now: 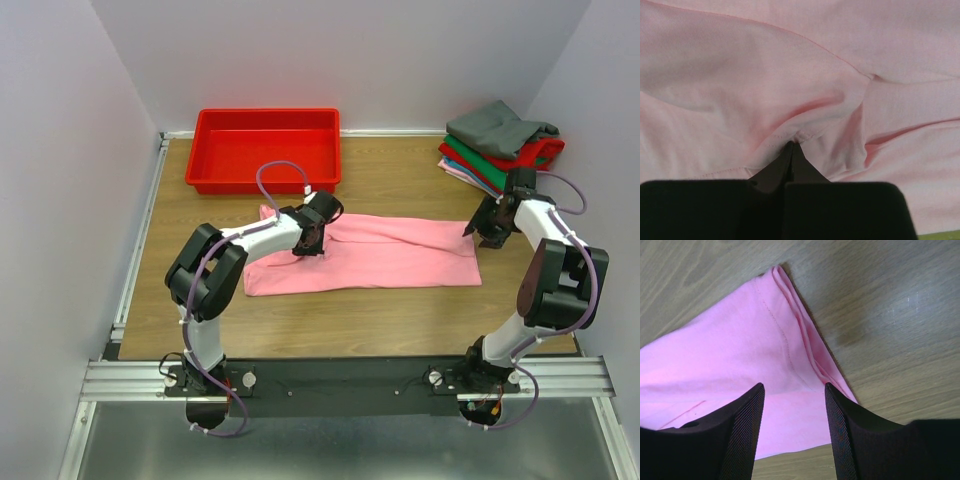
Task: Fold and stack the t-shirts
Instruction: Fold the tshirt
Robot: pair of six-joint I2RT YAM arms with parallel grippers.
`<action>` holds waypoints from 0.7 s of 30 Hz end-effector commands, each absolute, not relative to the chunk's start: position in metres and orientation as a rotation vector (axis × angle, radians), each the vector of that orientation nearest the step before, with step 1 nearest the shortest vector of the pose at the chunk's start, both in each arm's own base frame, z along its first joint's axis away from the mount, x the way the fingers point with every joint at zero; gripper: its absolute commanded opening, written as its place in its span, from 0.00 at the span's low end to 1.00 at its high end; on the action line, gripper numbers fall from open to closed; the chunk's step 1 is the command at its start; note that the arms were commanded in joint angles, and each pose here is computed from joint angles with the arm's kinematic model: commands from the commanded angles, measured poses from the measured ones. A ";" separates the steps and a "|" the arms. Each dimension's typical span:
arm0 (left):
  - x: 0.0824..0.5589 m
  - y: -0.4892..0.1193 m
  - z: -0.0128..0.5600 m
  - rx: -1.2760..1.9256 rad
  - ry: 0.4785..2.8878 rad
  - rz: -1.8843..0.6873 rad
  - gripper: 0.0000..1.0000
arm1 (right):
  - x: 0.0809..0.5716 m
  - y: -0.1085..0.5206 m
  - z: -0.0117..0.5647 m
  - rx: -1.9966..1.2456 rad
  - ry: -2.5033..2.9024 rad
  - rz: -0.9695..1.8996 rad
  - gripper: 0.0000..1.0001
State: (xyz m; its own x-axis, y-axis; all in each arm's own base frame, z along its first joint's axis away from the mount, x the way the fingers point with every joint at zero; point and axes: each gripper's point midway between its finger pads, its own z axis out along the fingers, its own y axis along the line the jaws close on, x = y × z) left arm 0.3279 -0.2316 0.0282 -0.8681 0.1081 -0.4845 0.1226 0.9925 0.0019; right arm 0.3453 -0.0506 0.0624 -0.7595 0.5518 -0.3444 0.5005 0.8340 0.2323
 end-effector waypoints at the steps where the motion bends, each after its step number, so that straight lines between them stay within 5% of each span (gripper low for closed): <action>1: 0.335 -0.238 0.054 0.152 2.580 -0.069 0.00 | 0.337 -0.057 0.067 0.797 2.599 0.125 0.59; 17: 0.324 -0.252 0.054 0.183 2.603 -0.154 0.00 | 0.325 -0.056 0.061 0.798 2.621 0.110 0.59; 21: 0.332 -0.245 0.050 0.148 2.596 -0.067 0.09 | 0.325 -0.056 0.063 0.793 2.619 0.109 0.59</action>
